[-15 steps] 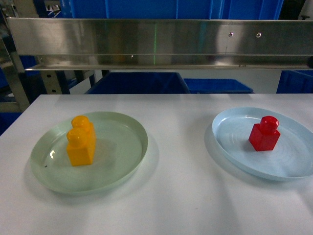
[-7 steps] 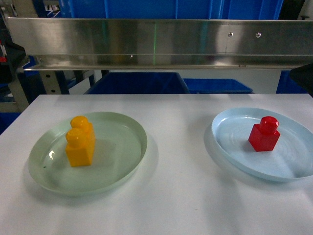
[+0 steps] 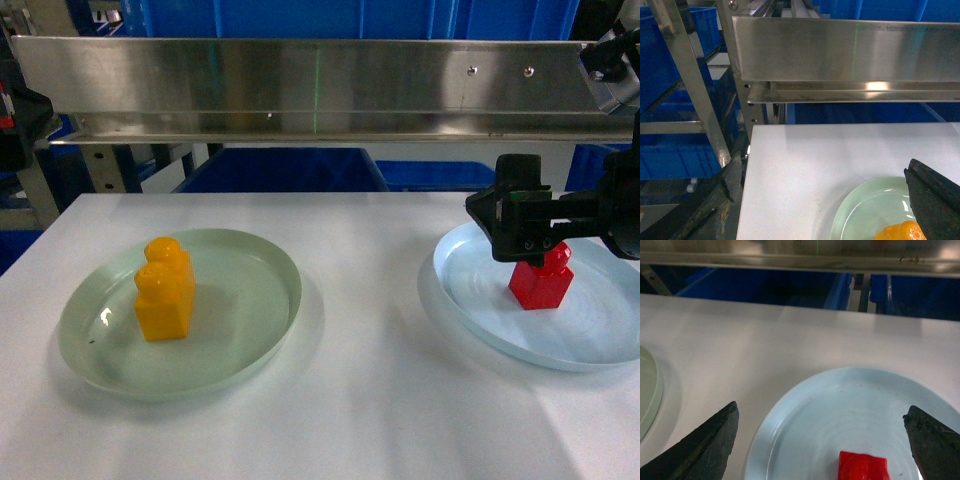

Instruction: Sort and place red and yellow blocks in left bins

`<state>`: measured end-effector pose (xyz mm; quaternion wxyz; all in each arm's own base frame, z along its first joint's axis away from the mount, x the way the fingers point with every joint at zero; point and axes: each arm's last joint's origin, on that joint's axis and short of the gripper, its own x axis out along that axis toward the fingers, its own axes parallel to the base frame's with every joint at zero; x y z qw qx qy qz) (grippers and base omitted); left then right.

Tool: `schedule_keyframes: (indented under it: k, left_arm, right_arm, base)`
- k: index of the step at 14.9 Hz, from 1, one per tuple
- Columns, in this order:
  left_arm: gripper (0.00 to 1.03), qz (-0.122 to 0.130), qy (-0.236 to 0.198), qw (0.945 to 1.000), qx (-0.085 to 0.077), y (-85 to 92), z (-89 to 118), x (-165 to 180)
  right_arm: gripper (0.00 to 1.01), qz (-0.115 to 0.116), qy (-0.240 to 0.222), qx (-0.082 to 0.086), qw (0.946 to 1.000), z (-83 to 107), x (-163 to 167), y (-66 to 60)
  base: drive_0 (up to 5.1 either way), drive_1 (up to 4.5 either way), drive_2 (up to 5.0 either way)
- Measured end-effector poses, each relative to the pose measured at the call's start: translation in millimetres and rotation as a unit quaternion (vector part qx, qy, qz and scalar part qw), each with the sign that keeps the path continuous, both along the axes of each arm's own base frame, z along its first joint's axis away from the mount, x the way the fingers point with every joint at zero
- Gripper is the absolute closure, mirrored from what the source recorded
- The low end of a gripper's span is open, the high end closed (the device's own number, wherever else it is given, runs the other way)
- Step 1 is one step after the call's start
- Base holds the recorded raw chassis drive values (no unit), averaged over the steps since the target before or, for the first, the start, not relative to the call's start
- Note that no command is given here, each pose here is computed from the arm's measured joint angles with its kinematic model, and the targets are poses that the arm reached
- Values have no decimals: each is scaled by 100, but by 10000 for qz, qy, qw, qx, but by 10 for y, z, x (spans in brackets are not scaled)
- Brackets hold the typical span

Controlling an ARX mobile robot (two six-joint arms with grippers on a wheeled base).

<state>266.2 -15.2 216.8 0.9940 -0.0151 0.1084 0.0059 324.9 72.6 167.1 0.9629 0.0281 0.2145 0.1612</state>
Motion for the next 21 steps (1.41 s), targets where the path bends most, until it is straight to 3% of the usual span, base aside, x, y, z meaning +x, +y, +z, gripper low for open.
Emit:
schedule_keyframes:
  k: [1,5,13,18,19,21]
  left_arm:
    - [5,0,-2,10000,0,0,0,0]
    - [5,0,-2,10000,0,0,0,0]
    - [5,0,0,10000,0,0,0,0]
    - [5,0,0,10000,0,0,0,0]
    - [5,0,0,10000,0,0,0,0]
    - [5,4,0,10000,1,0,0,0]
  right_arm:
    - [3,-130,-54,-82,9999,20,121,-28]
    - [3,-493,527,-264,9970,-337,276,-197]
    - [3,-417,747,-281,9959,-539,366,-190]
    - [67,-442,625,-368,9964,-589,382,-266]
    - [73,-457,539,-323,9970,-573,353,-265]
    - [73,-448,410,-178,9980,-380,219,-229]
  base:
    - [0,0,0]
    - [0,0,0]
    - [0,0,0]
    - [0,0,0]
    - [0,0,0]
    - [0,0,0]
